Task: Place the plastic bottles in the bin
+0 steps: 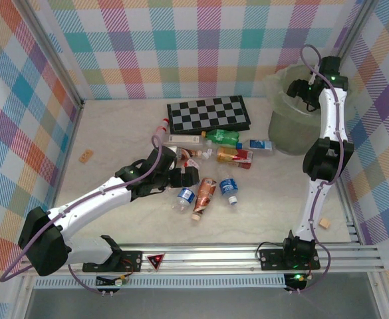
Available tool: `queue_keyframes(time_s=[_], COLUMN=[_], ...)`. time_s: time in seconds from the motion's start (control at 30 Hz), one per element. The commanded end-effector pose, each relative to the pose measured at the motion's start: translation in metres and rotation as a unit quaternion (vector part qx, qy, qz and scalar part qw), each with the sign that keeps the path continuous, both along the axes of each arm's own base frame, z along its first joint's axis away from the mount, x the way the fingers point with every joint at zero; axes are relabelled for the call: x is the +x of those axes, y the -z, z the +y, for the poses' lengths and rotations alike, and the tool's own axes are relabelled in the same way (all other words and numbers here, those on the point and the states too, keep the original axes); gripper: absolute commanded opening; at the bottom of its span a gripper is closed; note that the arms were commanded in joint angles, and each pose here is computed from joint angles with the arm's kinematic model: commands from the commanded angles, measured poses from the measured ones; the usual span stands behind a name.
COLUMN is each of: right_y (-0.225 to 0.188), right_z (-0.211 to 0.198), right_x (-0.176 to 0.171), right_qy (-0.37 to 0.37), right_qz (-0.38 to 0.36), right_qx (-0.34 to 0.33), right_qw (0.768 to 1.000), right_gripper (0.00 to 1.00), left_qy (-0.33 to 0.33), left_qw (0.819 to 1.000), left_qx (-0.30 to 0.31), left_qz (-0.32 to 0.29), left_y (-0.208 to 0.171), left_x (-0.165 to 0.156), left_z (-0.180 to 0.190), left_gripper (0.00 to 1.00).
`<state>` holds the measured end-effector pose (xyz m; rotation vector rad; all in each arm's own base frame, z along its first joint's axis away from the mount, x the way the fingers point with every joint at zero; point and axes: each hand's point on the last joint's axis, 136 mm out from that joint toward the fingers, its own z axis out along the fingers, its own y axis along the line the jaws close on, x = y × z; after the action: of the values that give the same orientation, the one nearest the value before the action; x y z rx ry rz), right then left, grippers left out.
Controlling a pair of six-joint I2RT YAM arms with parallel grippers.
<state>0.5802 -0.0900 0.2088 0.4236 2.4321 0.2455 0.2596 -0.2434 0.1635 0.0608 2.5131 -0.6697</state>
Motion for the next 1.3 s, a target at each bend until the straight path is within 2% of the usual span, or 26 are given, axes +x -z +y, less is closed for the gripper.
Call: queue_keyframes(time_s=[0.0, 0.23, 0.4, 0.5, 0.67, 0.83, 1.0, 1.13, 1.27], right_y=[-0.038, -0.092, -0.130, -0.149, -0.169, -0.192, -0.215, -0.226, -0.227], right_z=[-0.004, -0.001, 0.006, 0.014, 0.028, 0.051, 0.088, 0.124, 0.162], right_x=[-0.011, -0.031, -0.048, -0.053, -0.066, -0.081, -0.106, -0.133, -0.163], right_qy=[0.002, -0.004, -0.012, -0.021, -0.031, -0.058, -0.101, -0.145, -0.203], right_qz=[-0.027, -0.072, -0.106, -0.127, -0.146, -0.180, -0.197, -0.208, -0.198], right_qx=[-0.004, -0.004, -0.004, 0.013, 0.041, 0.076, 0.098, 0.124, 0.151], right_qw=[1.000, 0.997, 0.994, 0.992, 0.988, 0.979, 0.970, 0.959, 0.947], right_gripper=[0.89, 0.98, 0.99, 0.99, 0.99, 0.99, 0.99, 0.99, 0.99], left_qy=[-0.015, -0.071, -0.167, -0.234, -0.338, -0.395, -0.429, -0.440, -0.439], left_qw=[1.000, 0.997, 0.985, 0.968, 0.927, 0.902, 0.872, 0.863, 0.862], left_qx=[0.007, 0.002, -0.028, -0.083, -0.159, -0.171, -0.230, -0.240, -0.243], left_qz=[-0.006, 0.009, 0.025, 0.040, 0.034, 0.041, 0.056, 0.064, 0.072], left_y=[-0.008, -0.005, 0.001, 0.007, 0.007, 0.015, 0.029, 0.038, 0.046], left_x=[0.006, 0.010, 0.019, 0.027, 0.039, 0.040, 0.048, 0.054, 0.062], left_z=[0.007, 0.025, 0.050, 0.062, 0.080, 0.096, 0.097, 0.095, 0.091], left_gripper=[0.97, 0.96, 0.99, 1.00, 1.00, 1.00, 1.00, 1.00, 0.99])
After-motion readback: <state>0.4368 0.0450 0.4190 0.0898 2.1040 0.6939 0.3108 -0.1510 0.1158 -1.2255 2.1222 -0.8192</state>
